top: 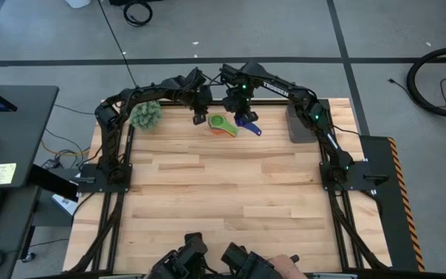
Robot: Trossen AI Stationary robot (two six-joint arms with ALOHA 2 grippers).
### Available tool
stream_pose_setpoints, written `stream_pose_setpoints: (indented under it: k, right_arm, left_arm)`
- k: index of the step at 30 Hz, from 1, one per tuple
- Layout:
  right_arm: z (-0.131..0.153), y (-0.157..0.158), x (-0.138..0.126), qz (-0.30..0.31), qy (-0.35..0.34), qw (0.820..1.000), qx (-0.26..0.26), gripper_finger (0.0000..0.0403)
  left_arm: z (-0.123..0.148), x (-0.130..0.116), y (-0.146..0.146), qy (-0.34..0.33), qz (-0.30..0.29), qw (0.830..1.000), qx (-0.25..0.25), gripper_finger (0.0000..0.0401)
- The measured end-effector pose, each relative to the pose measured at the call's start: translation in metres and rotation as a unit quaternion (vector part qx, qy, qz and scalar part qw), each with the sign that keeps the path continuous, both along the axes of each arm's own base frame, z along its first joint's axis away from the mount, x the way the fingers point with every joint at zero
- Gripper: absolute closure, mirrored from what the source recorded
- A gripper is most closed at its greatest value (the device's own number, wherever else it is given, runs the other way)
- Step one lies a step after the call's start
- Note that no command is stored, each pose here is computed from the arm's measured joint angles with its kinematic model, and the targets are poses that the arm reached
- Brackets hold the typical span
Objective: Nest measuring cups in basket
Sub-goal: Stack the dark blue measuring cup on the stacked green measuring cup
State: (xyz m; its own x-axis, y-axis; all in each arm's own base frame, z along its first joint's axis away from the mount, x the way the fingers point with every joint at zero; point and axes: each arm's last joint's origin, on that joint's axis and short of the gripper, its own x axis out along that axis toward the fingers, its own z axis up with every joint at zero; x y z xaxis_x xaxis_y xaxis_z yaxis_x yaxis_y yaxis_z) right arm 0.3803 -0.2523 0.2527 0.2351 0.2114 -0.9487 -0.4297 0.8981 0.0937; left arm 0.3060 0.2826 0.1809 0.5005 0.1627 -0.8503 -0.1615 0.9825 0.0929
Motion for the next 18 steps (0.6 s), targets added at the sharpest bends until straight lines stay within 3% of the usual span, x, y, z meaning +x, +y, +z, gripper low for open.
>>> stream_pose_setpoints:
  k: [18]
  right_arm:
    - [0.021, 0.002, -0.010, -0.003, -0.029, 0.999, 0.014, 0.0387]
  left_arm:
    - [-0.026, 0.020, -0.011, 0.006, -0.057, 0.998, -0.008, 0.0292]
